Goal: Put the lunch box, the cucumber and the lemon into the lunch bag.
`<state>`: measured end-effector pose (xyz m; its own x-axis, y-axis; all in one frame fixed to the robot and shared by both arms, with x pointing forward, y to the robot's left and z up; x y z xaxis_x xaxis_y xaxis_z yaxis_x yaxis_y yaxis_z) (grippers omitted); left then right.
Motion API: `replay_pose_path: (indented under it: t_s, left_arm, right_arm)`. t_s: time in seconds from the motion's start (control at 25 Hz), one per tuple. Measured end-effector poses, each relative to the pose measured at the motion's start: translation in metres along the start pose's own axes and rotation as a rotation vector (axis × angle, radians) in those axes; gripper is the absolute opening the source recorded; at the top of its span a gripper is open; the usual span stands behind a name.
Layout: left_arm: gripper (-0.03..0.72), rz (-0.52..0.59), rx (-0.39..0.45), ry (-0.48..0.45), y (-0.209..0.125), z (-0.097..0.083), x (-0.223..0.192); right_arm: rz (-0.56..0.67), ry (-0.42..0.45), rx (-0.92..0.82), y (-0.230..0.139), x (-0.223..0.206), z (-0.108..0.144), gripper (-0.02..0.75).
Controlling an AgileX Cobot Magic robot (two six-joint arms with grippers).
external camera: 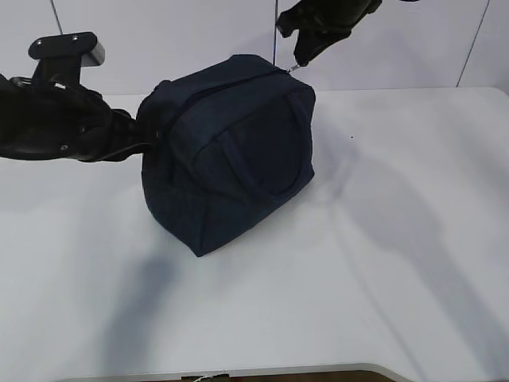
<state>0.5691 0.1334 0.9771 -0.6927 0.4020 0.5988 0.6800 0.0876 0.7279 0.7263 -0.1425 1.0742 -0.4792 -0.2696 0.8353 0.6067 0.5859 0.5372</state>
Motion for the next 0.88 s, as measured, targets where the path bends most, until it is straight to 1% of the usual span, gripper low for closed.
replay_pose_path:
  t_s: [0.24, 0.4, 0.52, 0.72, 0.76, 0.88]
  left_arm:
    - [-0.015, -0.027, -0.031, 0.028, 0.003, 0.003, 0.0]
    - [-0.015, -0.048, -0.081, 0.049, 0.006, 0.006, 0.0]
    - [-0.015, -0.069, -0.104, 0.068, 0.009, 0.008, 0.001]
    - [-0.015, -0.112, -0.122, 0.105, 0.014, 0.012, 0.001]
    - [-0.015, -0.117, -0.137, 0.109, 0.015, 0.012, 0.002]
    - [-0.015, -0.128, -0.156, 0.117, 0.017, 0.013, 0.002]
  right_arm:
    - [0.046, 0.044, -0.016, -0.012, 0.004, 0.009, 0.005]
    - [0.048, 0.057, -0.034, -0.016, 0.016, 0.014, 0.005]
    - [0.053, 0.088, -0.051, -0.023, 0.028, 0.022, 0.005]
    - [0.092, 0.135, -0.076, -0.043, 0.046, 0.037, 0.005]
    - [0.097, 0.143, -0.081, -0.046, 0.048, 0.04, 0.005]
    - [0.102, 0.186, -0.104, -0.056, 0.056, 0.05, 0.005]
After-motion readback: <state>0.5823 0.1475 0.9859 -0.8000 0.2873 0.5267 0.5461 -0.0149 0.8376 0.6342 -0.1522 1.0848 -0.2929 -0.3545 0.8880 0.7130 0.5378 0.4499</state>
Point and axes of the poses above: a point on each arm's last joint axis where the gripper is mounted, x pointing back along that axis away from the gripper, z along the wrist's bending axis when the last joint is at zero, y = z × x, the point moved 3 cm from there along -x, pointing out along that axis toward the gripper, and after that the axes turned 8 degrees about x, right-handed, at the moved point
